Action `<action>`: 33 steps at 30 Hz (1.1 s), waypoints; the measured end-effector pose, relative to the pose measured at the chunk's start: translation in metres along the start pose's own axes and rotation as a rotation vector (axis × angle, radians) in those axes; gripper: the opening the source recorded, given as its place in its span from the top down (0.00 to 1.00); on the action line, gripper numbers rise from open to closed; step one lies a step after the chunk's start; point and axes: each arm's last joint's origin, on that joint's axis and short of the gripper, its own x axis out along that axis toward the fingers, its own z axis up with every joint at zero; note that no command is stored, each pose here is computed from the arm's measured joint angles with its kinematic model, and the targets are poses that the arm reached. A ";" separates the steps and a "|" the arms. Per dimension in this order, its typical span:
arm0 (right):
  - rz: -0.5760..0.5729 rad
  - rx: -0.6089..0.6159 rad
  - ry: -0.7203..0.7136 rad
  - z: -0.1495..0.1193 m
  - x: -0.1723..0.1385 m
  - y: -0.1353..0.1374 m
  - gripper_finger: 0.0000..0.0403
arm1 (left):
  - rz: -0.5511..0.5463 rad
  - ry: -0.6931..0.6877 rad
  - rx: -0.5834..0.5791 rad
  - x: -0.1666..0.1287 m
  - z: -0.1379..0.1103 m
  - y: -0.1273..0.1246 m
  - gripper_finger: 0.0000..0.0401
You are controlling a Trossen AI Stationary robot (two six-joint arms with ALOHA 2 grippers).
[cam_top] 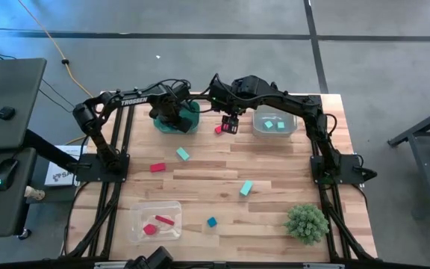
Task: Sort & place blocks by color
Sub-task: Put the blue block into the green bin, then put the light blue block into the grey bin
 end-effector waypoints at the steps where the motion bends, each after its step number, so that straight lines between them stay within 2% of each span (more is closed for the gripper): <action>1: 0.000 0.007 0.000 0.000 0.000 0.000 0.39 | -0.015 0.011 0.000 0.000 -0.001 0.000 0.79; 10: 0.040 0.007 0.001 0.000 0.000 0.001 0.39 | -0.031 0.020 -0.034 0.000 -0.001 -0.001 0.63; 14: 0.066 0.003 0.009 -0.001 0.000 0.002 0.39 | -0.036 0.025 -0.032 -0.004 -0.003 0.000 0.60; 19: 0.079 -0.001 0.019 -0.002 0.000 0.003 0.39 | -0.072 -0.057 0.011 -0.031 -0.016 -0.001 0.60; 22: 0.137 -0.001 0.014 -0.002 -0.001 0.006 0.39 | -0.115 -0.134 0.040 -0.055 -0.029 -0.003 0.60; 29: 0.228 -0.013 0.030 -0.004 -0.003 0.014 0.39 | -0.221 -0.294 0.087 -0.103 -0.070 -0.009 0.60; 33: 0.318 -0.051 0.035 -0.004 -0.007 0.029 0.39 | -0.281 -0.363 0.120 -0.124 -0.095 -0.012 0.60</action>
